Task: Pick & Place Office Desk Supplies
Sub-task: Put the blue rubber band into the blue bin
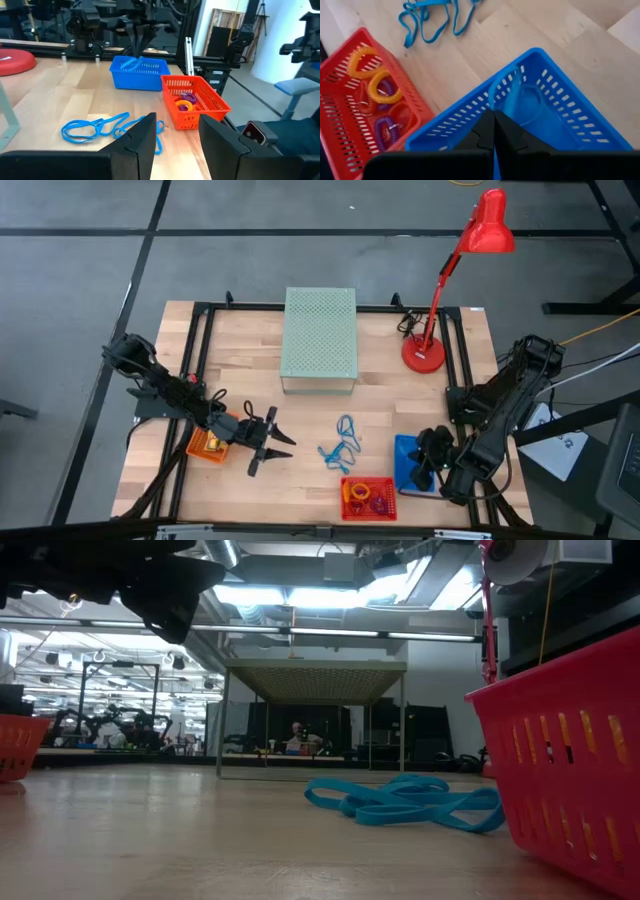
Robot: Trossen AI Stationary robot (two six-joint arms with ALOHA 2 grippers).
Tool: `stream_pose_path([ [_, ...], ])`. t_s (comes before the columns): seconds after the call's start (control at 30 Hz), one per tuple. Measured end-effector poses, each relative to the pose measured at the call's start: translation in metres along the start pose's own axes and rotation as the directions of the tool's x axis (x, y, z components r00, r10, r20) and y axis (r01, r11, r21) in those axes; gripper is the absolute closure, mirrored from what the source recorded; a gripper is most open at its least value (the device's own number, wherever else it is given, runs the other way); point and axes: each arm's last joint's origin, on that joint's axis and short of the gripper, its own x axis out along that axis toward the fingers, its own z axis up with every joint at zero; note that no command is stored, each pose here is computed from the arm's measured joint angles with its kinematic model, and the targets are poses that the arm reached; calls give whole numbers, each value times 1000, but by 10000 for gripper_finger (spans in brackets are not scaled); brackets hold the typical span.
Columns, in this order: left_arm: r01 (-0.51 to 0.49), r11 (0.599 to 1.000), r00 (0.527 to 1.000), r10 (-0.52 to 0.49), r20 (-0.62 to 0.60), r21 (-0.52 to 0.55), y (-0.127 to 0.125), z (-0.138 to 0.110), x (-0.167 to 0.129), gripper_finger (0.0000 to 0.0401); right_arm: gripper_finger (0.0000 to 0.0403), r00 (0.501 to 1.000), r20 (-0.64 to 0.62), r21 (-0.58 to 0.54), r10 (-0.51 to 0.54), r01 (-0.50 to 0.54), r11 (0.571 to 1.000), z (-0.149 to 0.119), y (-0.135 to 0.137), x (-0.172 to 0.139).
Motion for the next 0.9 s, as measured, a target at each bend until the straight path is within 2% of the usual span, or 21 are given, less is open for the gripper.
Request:
stream_pose_path([
  [0.2,-17,1000,1000,17,4,-6,0,0,0,258,403,999,-19,11,27,-26,1000,-5,-2,5],
  [0.33,-19,1000,1000,19,4,-6,1,0,0,258,402,995,-54,35,84,-82,996,-15,-6,14],
  [0.43,-19,1000,1000,19,4,-6,1,0,0,258,391,992,-65,42,104,-102,994,-20,-11,20],
  [0.6,-20,1000,1000,20,4,-11,1,0,0,258,326,992,-73,-13,104,-105,994,-19,-10,19],
  [0.8,-20,1000,1000,20,5,-21,1,0,0,258,242,986,-48,-83,157,-161,984,-10,11,1],
  [0.9,-20,1000,1000,20,6,-22,1,0,0,258,220,984,29,-138,178,-172,975,0,25,-13],
])
